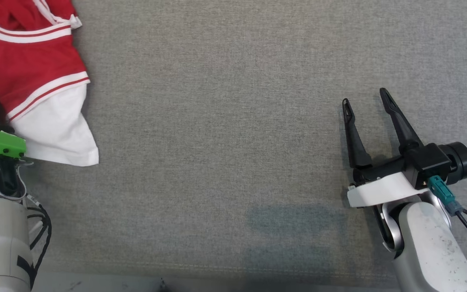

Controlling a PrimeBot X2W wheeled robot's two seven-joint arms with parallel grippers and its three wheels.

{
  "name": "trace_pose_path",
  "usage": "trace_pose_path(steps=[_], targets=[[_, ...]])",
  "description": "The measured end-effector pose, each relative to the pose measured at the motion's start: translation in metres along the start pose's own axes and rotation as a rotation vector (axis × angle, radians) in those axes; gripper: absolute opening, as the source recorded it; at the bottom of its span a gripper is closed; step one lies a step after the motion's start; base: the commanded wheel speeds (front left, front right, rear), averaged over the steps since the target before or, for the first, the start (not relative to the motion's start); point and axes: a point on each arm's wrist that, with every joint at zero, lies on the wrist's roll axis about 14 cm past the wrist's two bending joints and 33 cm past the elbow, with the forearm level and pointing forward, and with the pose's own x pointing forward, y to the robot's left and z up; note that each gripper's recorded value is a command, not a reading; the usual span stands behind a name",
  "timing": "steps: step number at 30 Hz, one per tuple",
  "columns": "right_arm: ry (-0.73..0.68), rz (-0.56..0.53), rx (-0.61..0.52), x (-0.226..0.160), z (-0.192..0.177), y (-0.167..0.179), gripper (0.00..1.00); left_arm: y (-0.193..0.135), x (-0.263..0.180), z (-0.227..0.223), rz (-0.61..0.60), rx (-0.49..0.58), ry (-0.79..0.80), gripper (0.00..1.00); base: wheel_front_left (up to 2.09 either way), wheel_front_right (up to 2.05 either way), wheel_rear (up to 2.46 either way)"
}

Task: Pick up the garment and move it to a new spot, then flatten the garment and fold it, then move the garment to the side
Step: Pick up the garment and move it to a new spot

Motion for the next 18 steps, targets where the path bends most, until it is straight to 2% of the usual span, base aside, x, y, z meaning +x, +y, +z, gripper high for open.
trace_pose_path(steps=[2,3,4,12,15,18], targets=[[0.002,-0.019,-0.006,-0.002,0.000,-0.007,1.00,0.000,0.003,-0.011,0.016,-0.037,0.027,1.00,0.00,0.00,0.00],[0.003,-0.029,-0.009,-0.004,0.000,-0.011,1.00,0.000,0.004,-0.015,0.018,-0.034,0.040,0.45,0.00,0.00,0.00],[0.004,-0.038,-0.010,-0.005,0.000,-0.014,1.00,-0.001,0.005,-0.017,0.017,-0.030,0.046,0.00,0.00,0.00,0.00],[-0.005,-0.057,0.011,-0.016,0.010,-0.016,1.00,-0.022,-0.006,-0.015,-0.066,-0.004,0.055,0.00,0.00,0.00,0.00],[-0.016,-0.052,0.022,-0.021,0.019,-0.011,1.00,-0.031,-0.015,0.006,-0.119,-0.009,-0.003,0.00,0.00,0.00,0.00],[-0.030,-0.049,0.038,-0.028,0.028,-0.006,1.00,-0.054,-0.027,0.030,-0.211,-0.029,-0.054,0.00,0.00,0.00,0.00]])
